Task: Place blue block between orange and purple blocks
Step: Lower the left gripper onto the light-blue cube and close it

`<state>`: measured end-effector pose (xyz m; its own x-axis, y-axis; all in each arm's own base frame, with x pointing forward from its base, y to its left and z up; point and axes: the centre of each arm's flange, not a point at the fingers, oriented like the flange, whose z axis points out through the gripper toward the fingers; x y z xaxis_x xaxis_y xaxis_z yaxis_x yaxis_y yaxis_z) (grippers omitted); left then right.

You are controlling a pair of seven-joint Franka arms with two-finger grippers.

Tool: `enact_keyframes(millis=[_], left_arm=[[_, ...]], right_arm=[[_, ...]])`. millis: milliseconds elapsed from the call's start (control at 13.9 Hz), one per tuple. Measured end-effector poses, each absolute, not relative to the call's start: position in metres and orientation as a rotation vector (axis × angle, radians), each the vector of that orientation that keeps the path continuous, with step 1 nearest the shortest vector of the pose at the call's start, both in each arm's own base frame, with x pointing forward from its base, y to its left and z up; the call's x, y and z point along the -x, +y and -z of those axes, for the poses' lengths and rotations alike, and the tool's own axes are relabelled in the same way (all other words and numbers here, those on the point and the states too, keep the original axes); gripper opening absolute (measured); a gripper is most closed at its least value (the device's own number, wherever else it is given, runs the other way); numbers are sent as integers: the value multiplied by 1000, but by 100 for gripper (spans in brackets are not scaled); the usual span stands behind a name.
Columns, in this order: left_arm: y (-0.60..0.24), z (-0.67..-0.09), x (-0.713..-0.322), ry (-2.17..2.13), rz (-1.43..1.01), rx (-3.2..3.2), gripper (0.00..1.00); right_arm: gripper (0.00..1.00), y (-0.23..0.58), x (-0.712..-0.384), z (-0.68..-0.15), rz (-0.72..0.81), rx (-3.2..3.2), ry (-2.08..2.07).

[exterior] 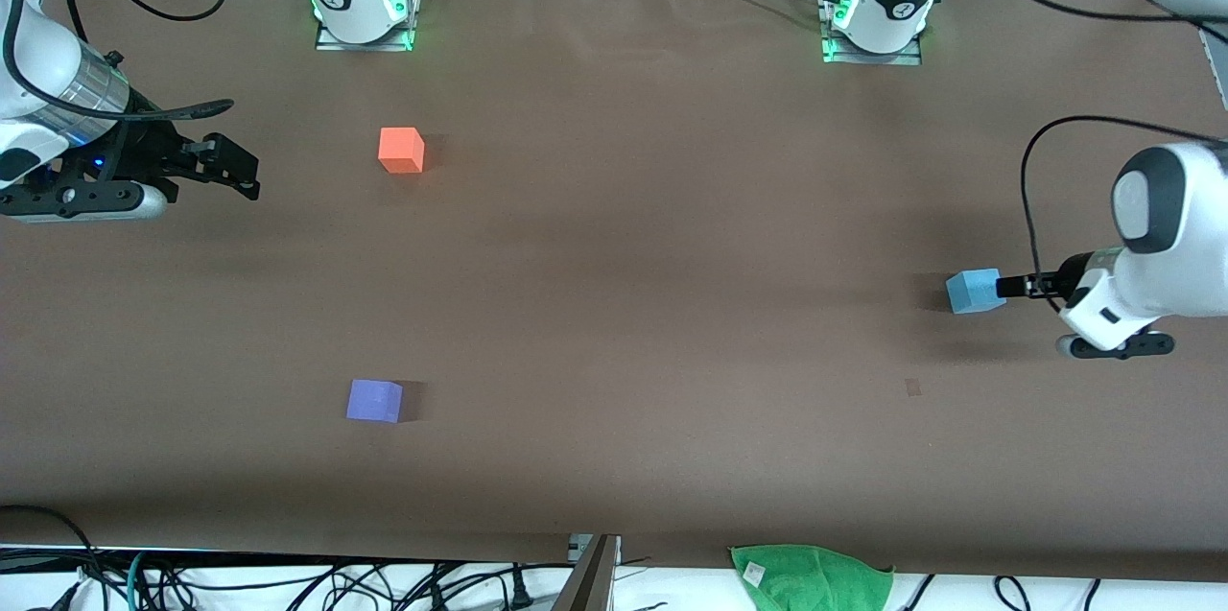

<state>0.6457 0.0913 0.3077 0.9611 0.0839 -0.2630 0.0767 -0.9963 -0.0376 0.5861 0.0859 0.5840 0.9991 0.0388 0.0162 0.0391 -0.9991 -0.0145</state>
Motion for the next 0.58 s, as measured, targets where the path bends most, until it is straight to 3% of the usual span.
enact_keyframes(millis=[577], left_arm=[[96, -206, -636, -132, -517, 3088, 100]], right_arm=[[100, 86, -586, -584, 25, 3126, -61]])
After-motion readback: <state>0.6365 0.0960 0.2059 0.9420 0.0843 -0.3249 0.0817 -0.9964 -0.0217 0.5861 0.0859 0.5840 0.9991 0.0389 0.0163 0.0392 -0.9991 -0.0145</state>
